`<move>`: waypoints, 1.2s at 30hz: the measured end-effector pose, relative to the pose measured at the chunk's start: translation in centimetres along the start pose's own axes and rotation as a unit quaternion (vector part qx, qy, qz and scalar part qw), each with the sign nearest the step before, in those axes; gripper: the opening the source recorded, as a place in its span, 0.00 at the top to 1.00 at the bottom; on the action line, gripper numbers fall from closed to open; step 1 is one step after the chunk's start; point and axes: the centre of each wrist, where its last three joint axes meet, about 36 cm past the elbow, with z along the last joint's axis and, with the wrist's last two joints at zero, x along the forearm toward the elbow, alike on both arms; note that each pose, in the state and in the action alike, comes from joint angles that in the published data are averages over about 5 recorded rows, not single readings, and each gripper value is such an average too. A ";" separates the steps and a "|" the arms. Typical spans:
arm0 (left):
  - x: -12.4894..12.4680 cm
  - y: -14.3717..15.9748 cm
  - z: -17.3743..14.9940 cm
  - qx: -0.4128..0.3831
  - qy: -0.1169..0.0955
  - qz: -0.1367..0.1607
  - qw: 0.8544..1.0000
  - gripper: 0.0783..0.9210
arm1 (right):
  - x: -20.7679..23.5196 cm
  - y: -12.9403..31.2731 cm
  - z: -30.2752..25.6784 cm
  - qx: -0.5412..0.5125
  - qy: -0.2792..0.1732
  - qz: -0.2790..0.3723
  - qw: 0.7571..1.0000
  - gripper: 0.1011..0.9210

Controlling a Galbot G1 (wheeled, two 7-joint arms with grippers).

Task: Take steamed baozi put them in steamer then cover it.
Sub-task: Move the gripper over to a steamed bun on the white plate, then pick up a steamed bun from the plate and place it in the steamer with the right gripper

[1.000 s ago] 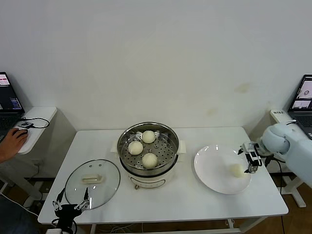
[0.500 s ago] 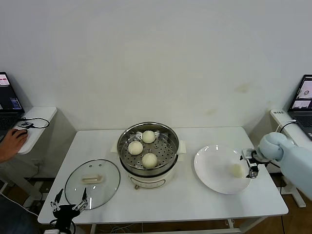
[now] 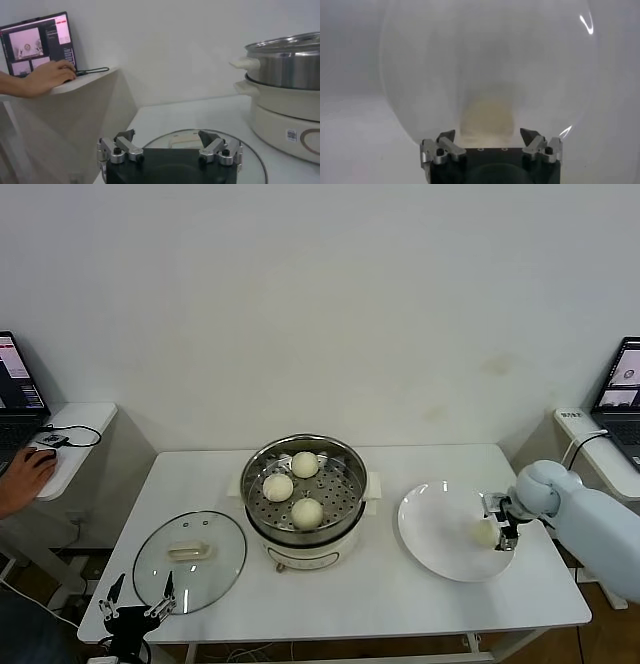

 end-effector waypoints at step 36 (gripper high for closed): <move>-0.3 -0.7 -0.9 0.009 -0.019 0.012 1.000 0.12 | 15.9 -8.8 -8.2 0.027 -0.085 0.093 0.992 0.37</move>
